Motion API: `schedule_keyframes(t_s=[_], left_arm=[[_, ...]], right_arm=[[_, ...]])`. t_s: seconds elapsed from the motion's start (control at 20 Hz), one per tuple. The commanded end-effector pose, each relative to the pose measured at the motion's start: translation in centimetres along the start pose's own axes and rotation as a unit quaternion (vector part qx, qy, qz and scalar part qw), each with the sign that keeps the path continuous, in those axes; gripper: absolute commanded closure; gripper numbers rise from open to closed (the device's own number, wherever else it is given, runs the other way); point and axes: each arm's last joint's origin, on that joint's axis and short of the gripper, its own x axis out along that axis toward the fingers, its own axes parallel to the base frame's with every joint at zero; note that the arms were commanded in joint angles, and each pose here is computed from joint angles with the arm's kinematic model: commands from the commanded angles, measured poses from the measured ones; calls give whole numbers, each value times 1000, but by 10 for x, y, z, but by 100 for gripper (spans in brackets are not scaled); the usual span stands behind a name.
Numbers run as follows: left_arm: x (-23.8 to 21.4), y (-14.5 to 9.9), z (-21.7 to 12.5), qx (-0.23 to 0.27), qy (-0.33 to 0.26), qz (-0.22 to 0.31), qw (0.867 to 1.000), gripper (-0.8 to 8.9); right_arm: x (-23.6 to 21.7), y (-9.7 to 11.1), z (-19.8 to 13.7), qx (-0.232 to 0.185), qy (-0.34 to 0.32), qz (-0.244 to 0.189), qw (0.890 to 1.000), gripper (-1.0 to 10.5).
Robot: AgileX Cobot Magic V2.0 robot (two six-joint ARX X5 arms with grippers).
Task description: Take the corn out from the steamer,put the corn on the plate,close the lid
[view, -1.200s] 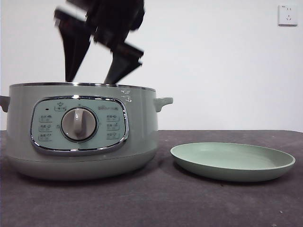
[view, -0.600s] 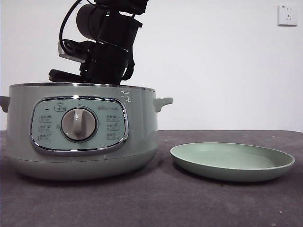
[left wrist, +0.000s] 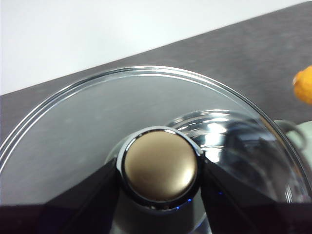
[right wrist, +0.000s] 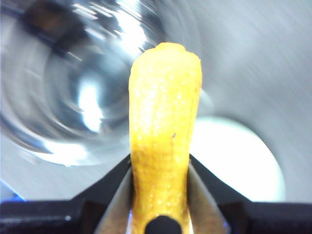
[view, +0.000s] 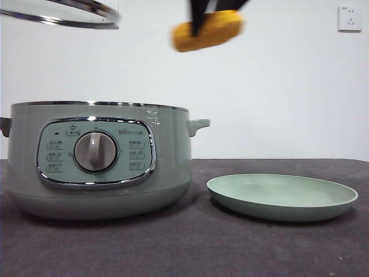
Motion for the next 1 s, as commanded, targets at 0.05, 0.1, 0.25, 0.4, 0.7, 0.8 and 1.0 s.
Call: schedule_keyframes(t_s=[0.05, 0.1, 0.25, 0.4, 0.7, 0.8, 1.0], left_arm=[[8, -2, 10, -4, -29, -18, 999, 822], [13, -4, 10, -4, -25, -23, 999, 822], [23, -6, 10, -4, -13, -33, 999, 822], [22, -6, 10, -5, -18, -33, 999, 822], [22, -6, 12, -5, -23, -33, 999, 822], [22, -6, 12, -5, -24, -33, 999, 822], [22, -6, 12, -5, -24, -33, 999, 822]], right_arm=[[7, -25, -9, 59, 38, -27, 997, 959], [10, -35, -11, 78, 45, -32, 995, 959], [31, -58, -26, 126, 91, -44, 987, 959], [63, -64, -49, 138, 161, -42, 976, 959], [122, -54, -77, 144, 176, -40, 973, 959], [139, -50, -84, 143, 159, -41, 976, 959], [161, -48, -94, 144, 133, -43, 980, 959]])
